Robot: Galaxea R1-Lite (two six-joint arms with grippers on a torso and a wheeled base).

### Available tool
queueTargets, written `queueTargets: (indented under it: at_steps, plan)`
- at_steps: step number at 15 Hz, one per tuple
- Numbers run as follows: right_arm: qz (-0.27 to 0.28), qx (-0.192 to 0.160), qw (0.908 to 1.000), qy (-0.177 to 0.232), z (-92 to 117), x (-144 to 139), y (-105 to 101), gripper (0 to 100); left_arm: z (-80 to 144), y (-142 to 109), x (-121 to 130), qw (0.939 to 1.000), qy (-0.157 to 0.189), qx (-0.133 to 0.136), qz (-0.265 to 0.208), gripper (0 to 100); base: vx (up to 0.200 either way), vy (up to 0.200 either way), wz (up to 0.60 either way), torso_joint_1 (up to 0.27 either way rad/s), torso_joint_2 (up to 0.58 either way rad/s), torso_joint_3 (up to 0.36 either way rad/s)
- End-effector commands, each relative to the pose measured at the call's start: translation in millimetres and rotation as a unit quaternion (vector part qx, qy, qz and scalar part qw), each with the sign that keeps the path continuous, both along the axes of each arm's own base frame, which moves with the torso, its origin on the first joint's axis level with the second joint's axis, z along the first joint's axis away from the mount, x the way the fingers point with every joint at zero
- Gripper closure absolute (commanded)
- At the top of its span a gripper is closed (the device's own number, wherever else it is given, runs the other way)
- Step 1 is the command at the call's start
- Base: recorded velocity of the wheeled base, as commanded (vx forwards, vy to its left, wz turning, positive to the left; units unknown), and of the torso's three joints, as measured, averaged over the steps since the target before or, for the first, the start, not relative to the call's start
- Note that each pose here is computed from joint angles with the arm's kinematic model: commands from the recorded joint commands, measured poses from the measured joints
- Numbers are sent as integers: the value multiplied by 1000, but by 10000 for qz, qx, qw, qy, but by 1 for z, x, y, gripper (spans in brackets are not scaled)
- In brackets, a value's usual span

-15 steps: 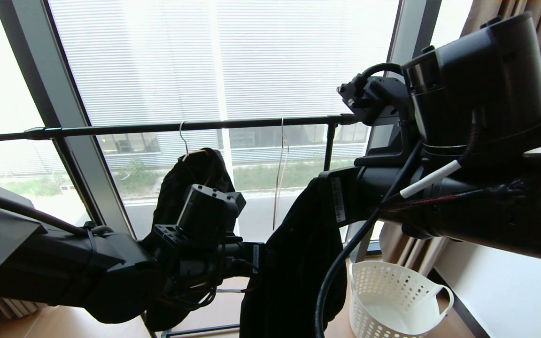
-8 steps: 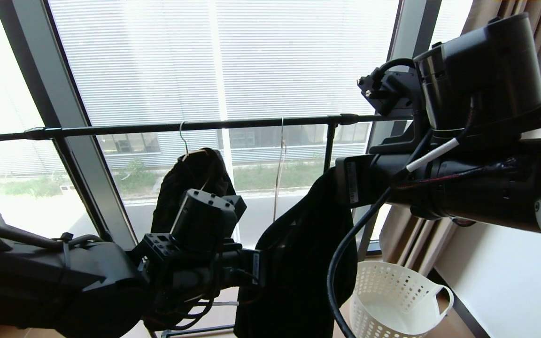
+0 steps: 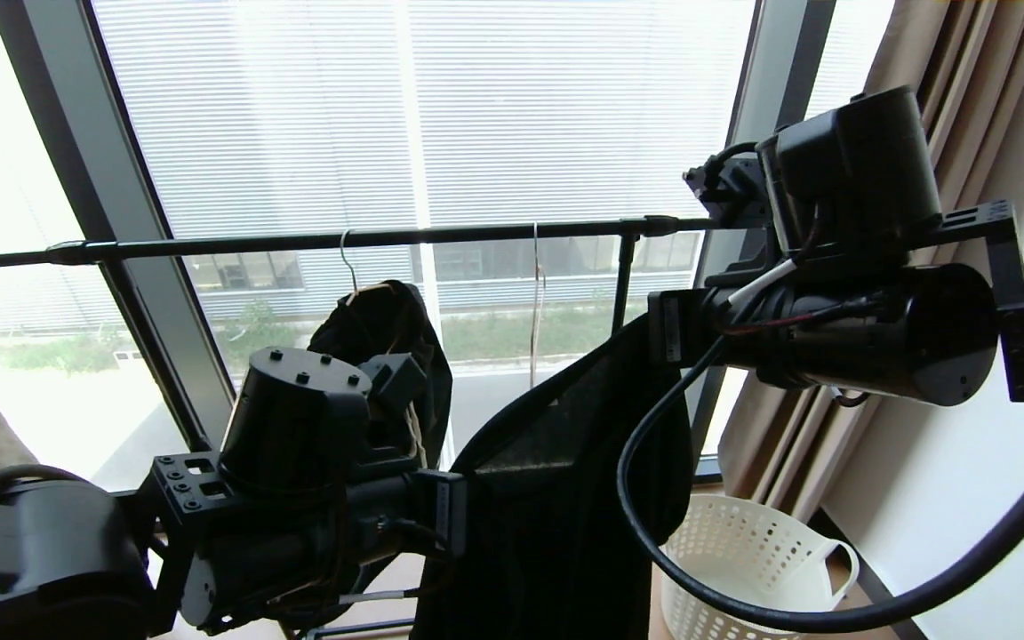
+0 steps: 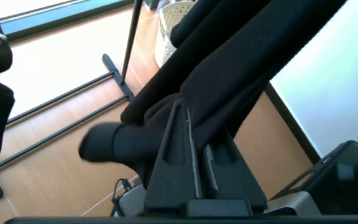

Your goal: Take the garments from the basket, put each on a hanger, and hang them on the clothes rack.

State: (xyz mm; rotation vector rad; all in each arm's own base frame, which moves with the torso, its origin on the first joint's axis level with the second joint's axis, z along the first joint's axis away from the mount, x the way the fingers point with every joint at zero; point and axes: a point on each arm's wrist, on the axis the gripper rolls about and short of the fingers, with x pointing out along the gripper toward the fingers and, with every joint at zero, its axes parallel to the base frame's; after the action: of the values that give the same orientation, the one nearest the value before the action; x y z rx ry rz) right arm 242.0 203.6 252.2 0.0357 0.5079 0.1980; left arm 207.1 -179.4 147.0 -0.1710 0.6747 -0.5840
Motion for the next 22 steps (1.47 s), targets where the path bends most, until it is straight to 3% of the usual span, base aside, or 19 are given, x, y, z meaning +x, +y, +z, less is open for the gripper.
queueTargets:
  at_steps: [1, 4, 7, 12, 22]
  plan:
    - [-40, -383, 9990, 237, -19, 2, -9, 100, 9, 10, 4, 9997, -135, -116, 187, 100, 0, 0, 0, 0, 0, 0]
    - [247, -967, 9946, 296, -40, -7, -16, 100, 20, 18, 18, 9984, -262, -264, 435, 100, 0, 0, 0, 0, 0, 0]
    - [279, -1088, 9936, 117, -50, -6, -14, 100, 24, 17, 23, 9984, -331, -204, 412, 100, 0, 0, 0, 0, 0, 0]
    - [407, -1011, 9940, 71, -50, -15, -12, 100, 13, 14, 28, 9991, -292, 64, 295, 100, 0, 0, 0, 0, 0, 0]
    - [501, -965, 9941, -38, -50, -26, -15, 100, 16, 14, 35, 9988, -352, 55, 349, 100, 0, 0, 0, 0, 0, 0]
